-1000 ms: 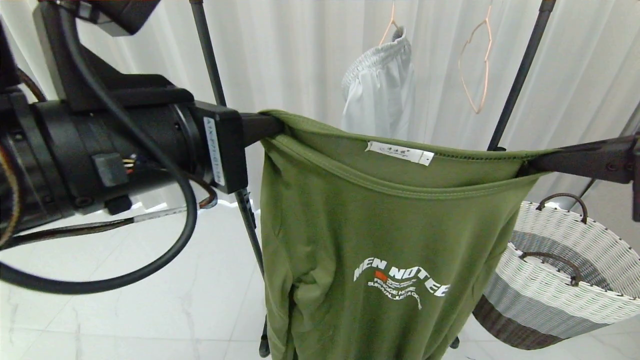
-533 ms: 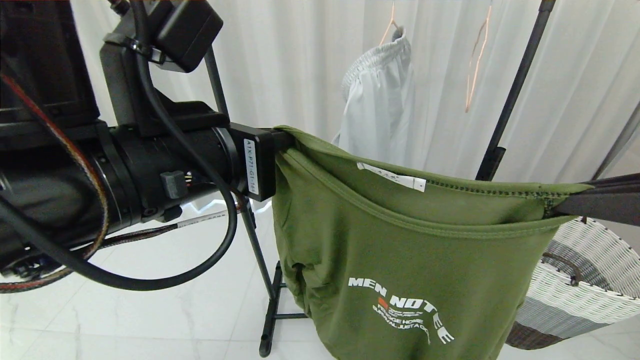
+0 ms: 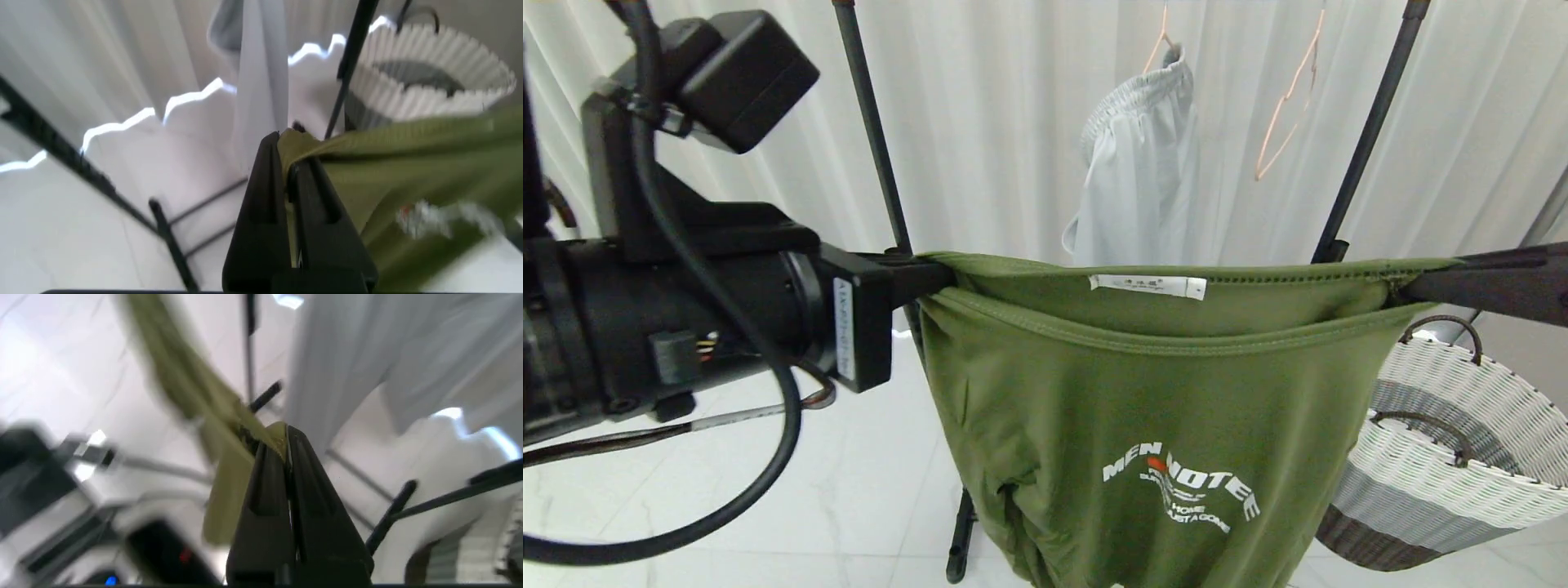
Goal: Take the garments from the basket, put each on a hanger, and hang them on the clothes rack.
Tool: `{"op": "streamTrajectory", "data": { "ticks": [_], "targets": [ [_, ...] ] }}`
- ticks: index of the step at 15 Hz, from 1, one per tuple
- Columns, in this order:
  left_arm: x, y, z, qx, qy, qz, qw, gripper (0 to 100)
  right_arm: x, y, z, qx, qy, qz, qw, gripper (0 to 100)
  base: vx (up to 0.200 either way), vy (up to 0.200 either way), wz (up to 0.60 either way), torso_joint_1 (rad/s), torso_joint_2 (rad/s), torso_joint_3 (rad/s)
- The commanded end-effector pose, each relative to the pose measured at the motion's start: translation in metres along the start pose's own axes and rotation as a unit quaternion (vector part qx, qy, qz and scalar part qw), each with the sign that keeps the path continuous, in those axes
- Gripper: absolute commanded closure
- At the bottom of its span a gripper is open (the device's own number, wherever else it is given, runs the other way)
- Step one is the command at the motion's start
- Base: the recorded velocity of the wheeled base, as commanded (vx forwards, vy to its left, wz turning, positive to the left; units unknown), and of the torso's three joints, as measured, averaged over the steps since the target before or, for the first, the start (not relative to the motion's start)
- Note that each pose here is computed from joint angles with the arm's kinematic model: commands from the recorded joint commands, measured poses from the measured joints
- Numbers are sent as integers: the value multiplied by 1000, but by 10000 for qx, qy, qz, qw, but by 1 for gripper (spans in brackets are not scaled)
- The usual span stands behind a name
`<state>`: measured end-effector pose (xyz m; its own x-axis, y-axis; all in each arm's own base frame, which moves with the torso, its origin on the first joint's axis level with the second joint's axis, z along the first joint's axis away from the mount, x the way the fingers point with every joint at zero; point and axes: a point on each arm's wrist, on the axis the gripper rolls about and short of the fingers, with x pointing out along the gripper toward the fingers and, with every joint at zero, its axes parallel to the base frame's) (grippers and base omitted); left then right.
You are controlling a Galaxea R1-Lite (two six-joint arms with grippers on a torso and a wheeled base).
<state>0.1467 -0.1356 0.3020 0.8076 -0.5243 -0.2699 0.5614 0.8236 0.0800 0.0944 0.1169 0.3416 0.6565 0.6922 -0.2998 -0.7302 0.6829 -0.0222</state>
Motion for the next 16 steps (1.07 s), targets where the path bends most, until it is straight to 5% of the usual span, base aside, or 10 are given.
{"op": "streamTrajectory", "data": {
  "ticks": [1, 3, 9, 12, 16],
  "targets": [
    [-38, 7, 0, -107, -199, -41, 9997, 100, 28, -5, 1, 74, -181, -314, 9993, 100, 0, 0, 0, 0, 0, 0],
    [-50, 8, -8, -105, -216, -78, 9997, 100, 45, -7, 2, 116, -431, -411, 9982, 100, 0, 0, 0, 0, 0, 0],
    [-95, -3, -20, 108, -474, -1240, 9911, 100, 98, -6, 14, 154, -1003, -419, 9940, 100, 0, 0, 0, 0, 0, 0],
    [-106, -6, -37, 1062, -584, -1519, 9809, 100, 97, -6, 14, 154, -988, -427, 9941, 100, 0, 0, 0, 0, 0, 0],
    [-102, -8, -36, 1108, -551, -1513, 9807, 100, 83, -8, 15, 162, -879, -594, 9942, 100, 0, 0, 0, 0, 0, 0]
  ]
}}
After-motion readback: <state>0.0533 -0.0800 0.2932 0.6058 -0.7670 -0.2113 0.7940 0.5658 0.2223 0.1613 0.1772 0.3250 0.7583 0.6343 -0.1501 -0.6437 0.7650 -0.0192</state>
